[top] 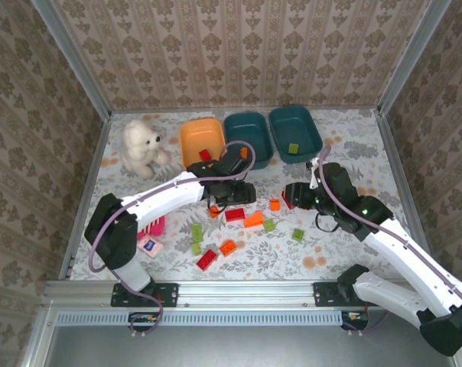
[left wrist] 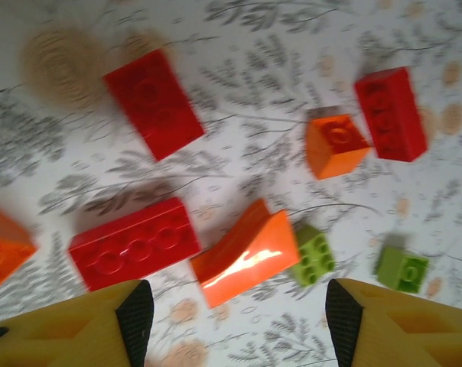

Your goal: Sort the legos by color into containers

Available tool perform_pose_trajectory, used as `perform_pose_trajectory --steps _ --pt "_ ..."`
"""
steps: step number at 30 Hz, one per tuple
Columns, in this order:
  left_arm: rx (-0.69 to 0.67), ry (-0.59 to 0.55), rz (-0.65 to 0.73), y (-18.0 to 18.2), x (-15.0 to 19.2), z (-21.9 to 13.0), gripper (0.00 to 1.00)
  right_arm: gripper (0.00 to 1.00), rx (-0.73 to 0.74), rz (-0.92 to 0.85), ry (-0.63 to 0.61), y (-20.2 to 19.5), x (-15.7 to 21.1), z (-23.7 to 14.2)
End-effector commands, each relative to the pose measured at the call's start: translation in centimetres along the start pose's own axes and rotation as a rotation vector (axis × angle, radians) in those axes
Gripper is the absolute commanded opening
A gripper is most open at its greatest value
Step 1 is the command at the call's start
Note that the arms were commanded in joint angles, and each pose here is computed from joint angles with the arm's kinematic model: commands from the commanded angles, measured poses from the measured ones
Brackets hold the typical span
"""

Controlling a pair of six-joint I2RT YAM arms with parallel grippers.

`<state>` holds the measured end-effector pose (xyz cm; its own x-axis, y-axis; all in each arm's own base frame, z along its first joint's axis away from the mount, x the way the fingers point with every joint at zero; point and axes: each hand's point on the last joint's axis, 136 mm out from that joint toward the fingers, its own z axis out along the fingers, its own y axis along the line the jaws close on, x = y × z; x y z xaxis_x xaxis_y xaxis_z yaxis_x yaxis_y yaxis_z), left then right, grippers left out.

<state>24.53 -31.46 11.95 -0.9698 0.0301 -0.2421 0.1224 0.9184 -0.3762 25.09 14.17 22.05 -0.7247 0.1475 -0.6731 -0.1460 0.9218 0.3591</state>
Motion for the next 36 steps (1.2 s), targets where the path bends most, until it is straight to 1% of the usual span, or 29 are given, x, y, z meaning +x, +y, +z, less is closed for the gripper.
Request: perform_pose_trajectory --steps 1,3,4,7,10,13,19,22,30,33,36 --pt "-0.121 0.028 -0.061 3.3 2.0 -0.7 0.65 0.52 0.044 0.000 0.037 -1.2 1.4 -0.2" --pt "-0.118 0.035 -0.049 3.6 2.4 -0.3 0.69 0.52 0.031 0.005 0.044 -1.0 1.6 0.0" --pt "-0.122 0.025 -0.040 3.7 2.2 -0.1 0.71 0.52 0.025 0.012 0.046 -1.0 1.8 0.1" --pt "-0.148 -0.001 -0.018 3.5 0.1 0.6 0.77 0.52 -0.001 0.028 0.059 -0.6 2.1 0.3" --pt "-0.174 0.009 -0.079 3.8 -1.8 2.3 0.76 0.52 -0.025 0.027 0.064 -0.2 2.2 0.3" --pt "-0.171 0.006 -0.124 3.0 -3.6 4.0 0.76 0.52 -0.059 0.010 0.070 0.3 2.4 0.0" --pt "-0.245 0.042 -0.163 2.8 -5.1 6.5 0.76 0.60 -0.123 0.001 0.063 1.2 2.6 -1.0" --pt "-0.260 0.064 -0.185 3.2 -5.5 7.8 0.76 0.60 -0.131 0.013 0.064 1.2 2.8 -1.5" --pt "-0.308 0.100 -0.189 4.0 -5.7 9.6 0.65 0.60 -0.120 0.012 0.067 0.9 2.9 -2.3" --pt "-0.318 0.102 -0.187 4.3 -5.6 10.0 0.58 0.60 -0.117 0.011 0.072 0.9 2.9 -2.1" --pt "-0.319 0.105 -0.181 4.3 -5.5 10.3 0.46 0.60 -0.123 0.010 0.073 1.1 2.8 -1.9"
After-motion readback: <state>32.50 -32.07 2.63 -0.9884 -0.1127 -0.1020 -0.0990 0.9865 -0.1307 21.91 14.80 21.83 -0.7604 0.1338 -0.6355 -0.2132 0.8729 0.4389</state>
